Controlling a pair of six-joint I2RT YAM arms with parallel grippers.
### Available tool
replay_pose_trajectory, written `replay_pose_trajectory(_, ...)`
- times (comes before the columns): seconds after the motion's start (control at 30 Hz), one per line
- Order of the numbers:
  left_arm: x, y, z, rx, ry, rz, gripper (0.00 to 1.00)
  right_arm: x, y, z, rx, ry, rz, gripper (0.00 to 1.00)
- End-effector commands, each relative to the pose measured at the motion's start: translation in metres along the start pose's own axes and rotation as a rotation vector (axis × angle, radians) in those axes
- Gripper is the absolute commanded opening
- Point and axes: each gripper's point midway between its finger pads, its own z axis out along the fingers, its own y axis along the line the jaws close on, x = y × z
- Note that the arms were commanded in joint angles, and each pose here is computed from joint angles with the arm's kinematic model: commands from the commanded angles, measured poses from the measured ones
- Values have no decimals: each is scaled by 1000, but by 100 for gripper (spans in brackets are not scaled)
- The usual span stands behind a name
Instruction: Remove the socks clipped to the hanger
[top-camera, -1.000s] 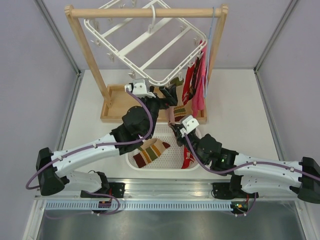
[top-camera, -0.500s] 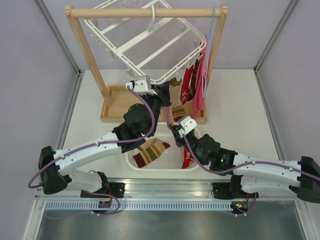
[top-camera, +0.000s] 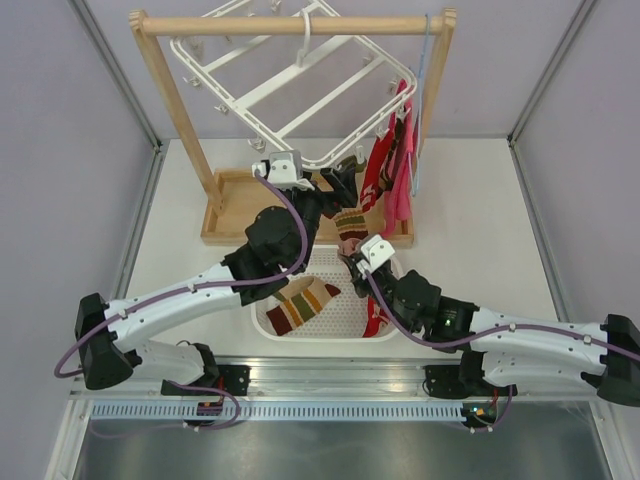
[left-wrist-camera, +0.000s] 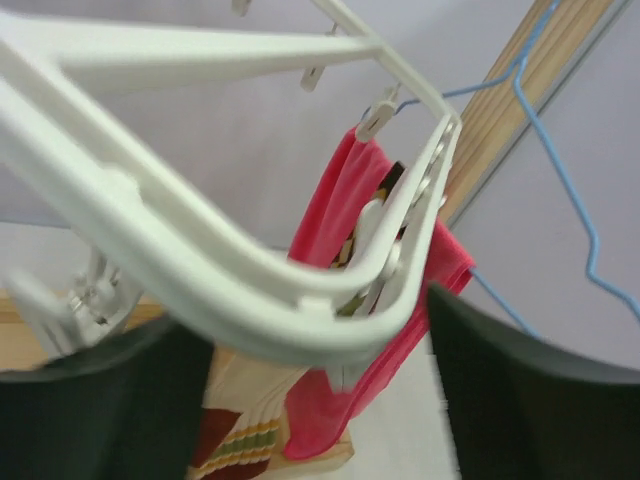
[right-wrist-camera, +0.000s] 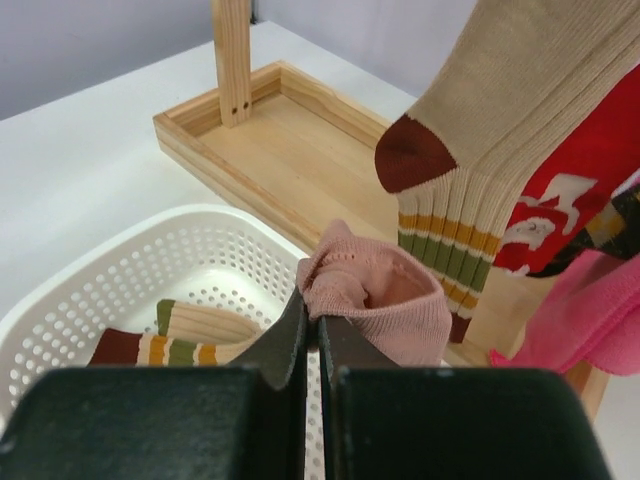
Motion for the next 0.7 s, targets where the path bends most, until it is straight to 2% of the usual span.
replay_pose_trajectory(0.0,12,13,-9,8,57,71,98,-15,-14,-12,52,-16,38,1)
replay_pose_trajectory(0.2,58,45,-39,25,161,189,100,-6,-45,-37,148,42,39,1)
replay_pose_trajectory(0.23,76,56,-47,24,195,222,100,-9,-51,-43,166,36,50,1)
replay_pose_trajectory(0.37,108,86,-75,29,267,238,100,11,-53,-53,164,99,65,1)
replay_pose_trajectory(0.53,145,135,-113,-31,368,242,100,45,-36,-46,133,184,86,1)
replay_pose_trajectory(0.67,172,174,-139,-151,473,263,100,56,-14,-35,72,184,160,1)
